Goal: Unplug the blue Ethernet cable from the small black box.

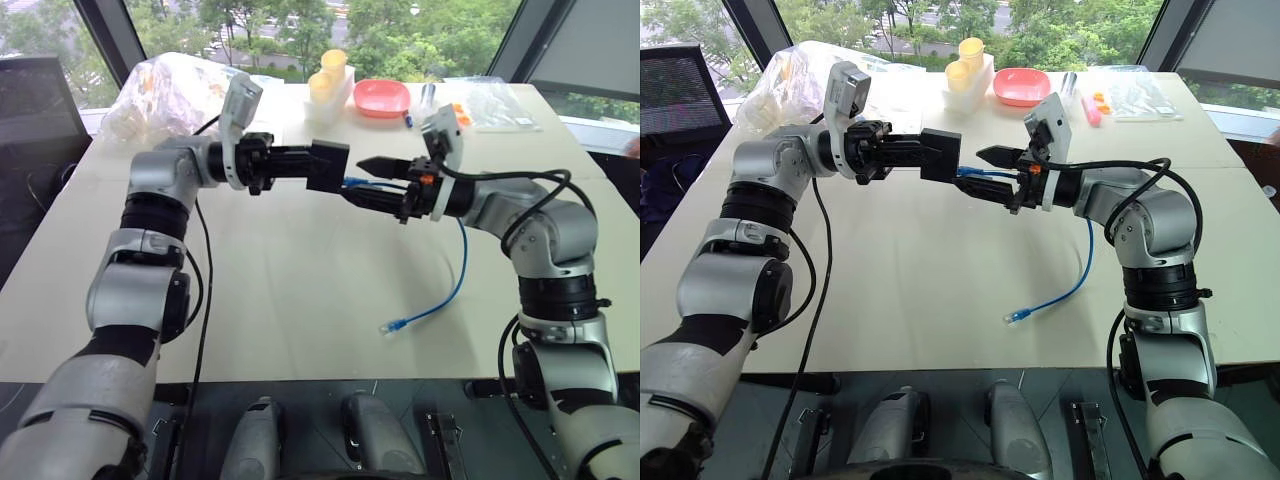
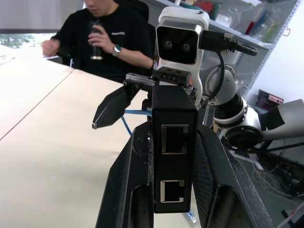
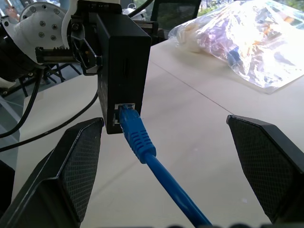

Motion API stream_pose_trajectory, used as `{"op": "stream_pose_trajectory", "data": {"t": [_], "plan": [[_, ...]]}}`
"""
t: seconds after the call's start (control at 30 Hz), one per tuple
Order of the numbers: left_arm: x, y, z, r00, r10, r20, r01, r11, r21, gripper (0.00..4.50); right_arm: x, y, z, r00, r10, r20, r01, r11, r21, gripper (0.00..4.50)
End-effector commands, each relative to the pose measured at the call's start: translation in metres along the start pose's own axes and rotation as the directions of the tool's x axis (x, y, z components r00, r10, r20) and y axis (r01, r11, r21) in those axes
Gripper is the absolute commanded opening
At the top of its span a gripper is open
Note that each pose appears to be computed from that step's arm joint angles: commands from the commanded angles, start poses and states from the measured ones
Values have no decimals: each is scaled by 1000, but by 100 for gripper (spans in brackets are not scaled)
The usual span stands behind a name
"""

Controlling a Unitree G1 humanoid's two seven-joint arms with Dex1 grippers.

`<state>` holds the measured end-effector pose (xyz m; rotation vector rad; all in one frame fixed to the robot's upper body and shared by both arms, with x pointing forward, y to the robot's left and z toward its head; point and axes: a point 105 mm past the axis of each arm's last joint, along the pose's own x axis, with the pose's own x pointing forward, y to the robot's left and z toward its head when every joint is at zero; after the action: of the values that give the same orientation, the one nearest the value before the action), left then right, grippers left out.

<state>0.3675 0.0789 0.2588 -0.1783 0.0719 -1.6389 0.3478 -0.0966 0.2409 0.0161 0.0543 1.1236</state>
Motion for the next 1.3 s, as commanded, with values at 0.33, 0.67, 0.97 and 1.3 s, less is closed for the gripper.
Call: {"op": "stream_pose_trajectory", "data": {"t": [0.33, 0.67, 0.97, 1.3], "plan": [[1, -6, 11, 1000, -23, 12, 22, 999, 49, 48, -3, 1, 16, 999, 9, 51, -7, 999, -42, 434], [3, -6, 12, 999, -31, 16, 30, 998, 52, 48, 1, 2, 12, 998, 8, 54, -6, 999, -34, 434], [3, -7, 15, 999, -30, 28, 29, 998, 53, 48, 7, 6, 5, 999, 29, 36, -29, 999, -25, 175], [1, -6, 15, 999, -18, 29, 17, 998, 53, 48, 8, 1, 2, 999, 16, 30, -16, 1000, -19, 73]]}}
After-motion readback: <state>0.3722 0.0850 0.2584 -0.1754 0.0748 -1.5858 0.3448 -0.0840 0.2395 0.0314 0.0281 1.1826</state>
